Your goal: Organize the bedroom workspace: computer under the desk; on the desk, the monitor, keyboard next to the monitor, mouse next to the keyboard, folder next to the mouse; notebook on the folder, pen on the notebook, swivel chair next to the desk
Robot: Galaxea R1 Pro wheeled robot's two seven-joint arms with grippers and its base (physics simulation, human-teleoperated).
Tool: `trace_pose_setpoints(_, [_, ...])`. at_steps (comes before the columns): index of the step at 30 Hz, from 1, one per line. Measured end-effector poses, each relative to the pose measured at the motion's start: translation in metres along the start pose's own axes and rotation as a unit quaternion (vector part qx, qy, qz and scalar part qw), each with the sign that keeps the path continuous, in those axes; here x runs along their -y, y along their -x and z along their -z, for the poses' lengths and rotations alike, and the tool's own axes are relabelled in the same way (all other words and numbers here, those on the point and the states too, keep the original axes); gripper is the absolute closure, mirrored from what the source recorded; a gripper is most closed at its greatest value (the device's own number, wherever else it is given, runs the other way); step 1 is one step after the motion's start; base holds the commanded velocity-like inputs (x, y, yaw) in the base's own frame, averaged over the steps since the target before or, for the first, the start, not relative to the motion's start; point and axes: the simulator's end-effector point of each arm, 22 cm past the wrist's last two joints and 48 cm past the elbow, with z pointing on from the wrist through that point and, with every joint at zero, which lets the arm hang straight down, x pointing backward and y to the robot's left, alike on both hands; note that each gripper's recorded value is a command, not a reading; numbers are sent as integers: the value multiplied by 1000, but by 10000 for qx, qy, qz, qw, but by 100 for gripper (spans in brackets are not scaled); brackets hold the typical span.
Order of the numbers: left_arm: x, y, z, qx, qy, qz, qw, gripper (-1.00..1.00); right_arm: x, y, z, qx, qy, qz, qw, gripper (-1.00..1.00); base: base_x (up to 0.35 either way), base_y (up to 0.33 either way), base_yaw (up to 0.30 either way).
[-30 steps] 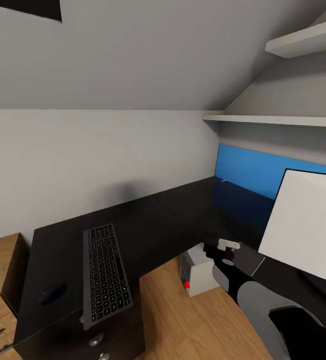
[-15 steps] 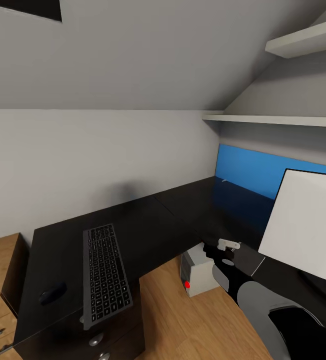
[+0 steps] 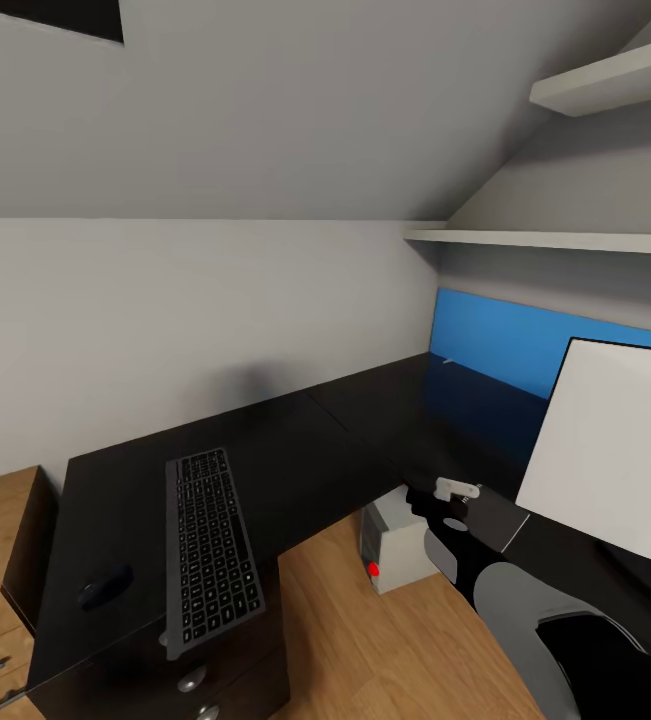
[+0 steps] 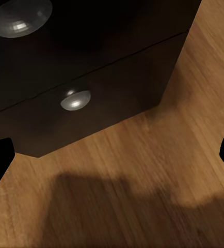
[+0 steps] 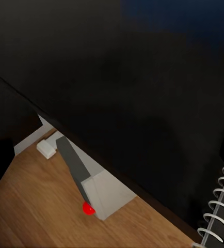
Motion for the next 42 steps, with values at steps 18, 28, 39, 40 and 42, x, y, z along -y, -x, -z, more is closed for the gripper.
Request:
trace_pose_setpoints(18, [0, 0, 0, -1, -4, -1, 10000, -100, 0, 1, 0, 6, -6, 5, 10000, -100, 0, 0, 0])
trace_pose_setpoints(28, [1, 0, 0, 3, -8, 3, 10000, -100, 0, 1, 0, 15, -2, 0, 10000, -100, -37, 0, 0])
trace_pose_setpoints(39, [0, 12, 13, 2, -12, 6, 10000, -100, -2, 17, 6, 14, -2, 2, 10000, -100, -3, 0, 0])
trace_pose_setpoints(40, [0, 13, 14, 2, -13, 6, 10000, -100, -2, 19, 7, 14, -2, 2, 10000, -100, 0, 0, 0])
trace_pose_setpoints(42, [0, 16, 17, 2, -13, 7, 10000, -100, -2, 22, 8, 14, -2, 2, 10000, -100, 0, 0, 0])
